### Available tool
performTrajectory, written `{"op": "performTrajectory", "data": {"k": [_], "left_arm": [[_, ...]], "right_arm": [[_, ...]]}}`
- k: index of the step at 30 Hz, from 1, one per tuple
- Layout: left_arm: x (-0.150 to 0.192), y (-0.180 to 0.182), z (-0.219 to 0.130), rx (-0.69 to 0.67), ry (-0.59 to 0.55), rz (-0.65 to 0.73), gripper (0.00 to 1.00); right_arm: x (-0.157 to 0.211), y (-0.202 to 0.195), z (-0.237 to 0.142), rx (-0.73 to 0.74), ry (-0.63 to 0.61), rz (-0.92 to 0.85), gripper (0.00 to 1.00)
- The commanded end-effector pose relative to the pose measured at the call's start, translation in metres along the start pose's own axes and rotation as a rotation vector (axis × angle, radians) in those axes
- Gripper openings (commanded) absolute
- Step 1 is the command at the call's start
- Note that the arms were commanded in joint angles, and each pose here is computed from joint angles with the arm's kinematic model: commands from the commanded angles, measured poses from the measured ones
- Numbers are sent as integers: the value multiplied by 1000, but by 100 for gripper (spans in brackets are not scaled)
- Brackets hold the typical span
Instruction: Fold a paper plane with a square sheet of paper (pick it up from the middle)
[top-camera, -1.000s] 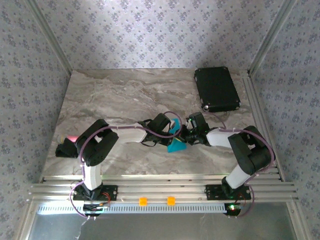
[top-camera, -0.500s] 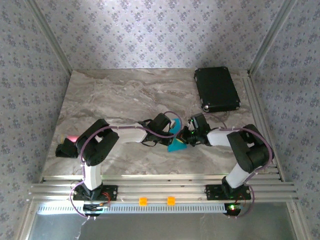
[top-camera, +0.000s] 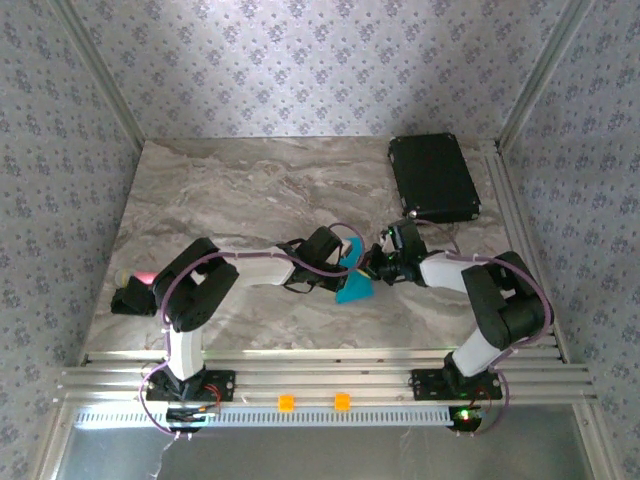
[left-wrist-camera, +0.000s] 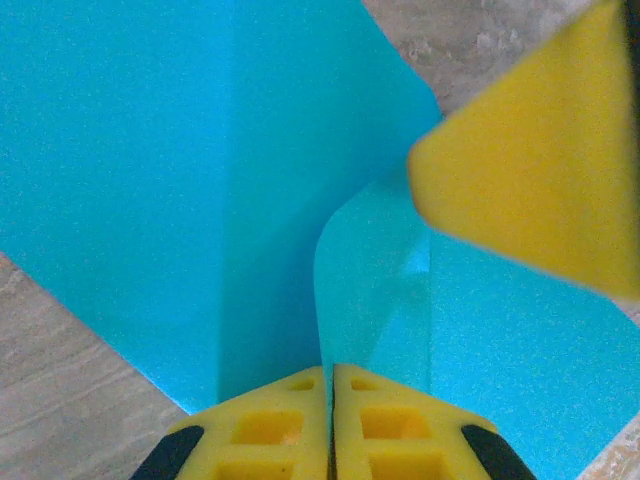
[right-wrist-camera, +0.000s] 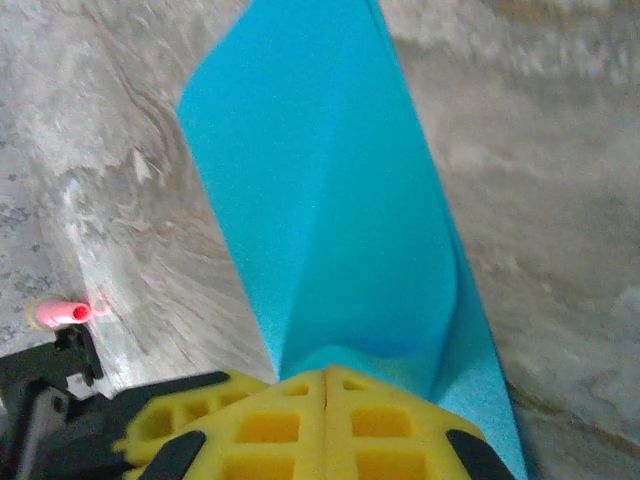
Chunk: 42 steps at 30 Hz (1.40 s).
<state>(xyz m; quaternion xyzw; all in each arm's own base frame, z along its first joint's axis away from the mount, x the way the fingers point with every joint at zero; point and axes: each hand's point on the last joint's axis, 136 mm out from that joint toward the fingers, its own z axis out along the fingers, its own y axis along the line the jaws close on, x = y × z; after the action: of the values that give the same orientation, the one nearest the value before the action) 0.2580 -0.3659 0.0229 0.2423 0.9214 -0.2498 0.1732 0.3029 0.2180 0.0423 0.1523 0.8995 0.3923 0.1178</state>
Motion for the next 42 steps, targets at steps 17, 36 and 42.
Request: {"op": "performTrajectory", "data": {"k": [17,36,42], "left_arm": [[39,26,10,-80,137,-11,8],[42,27,10,-82,145,-10,7],[43,27,10,-86,148,-10,7]], "right_arm": [[-21,-16,-8,33,-20,28,2],[-10,-46,5,47,-5,108,1],[-25,-47,-1,53,-15,111,1]]}}
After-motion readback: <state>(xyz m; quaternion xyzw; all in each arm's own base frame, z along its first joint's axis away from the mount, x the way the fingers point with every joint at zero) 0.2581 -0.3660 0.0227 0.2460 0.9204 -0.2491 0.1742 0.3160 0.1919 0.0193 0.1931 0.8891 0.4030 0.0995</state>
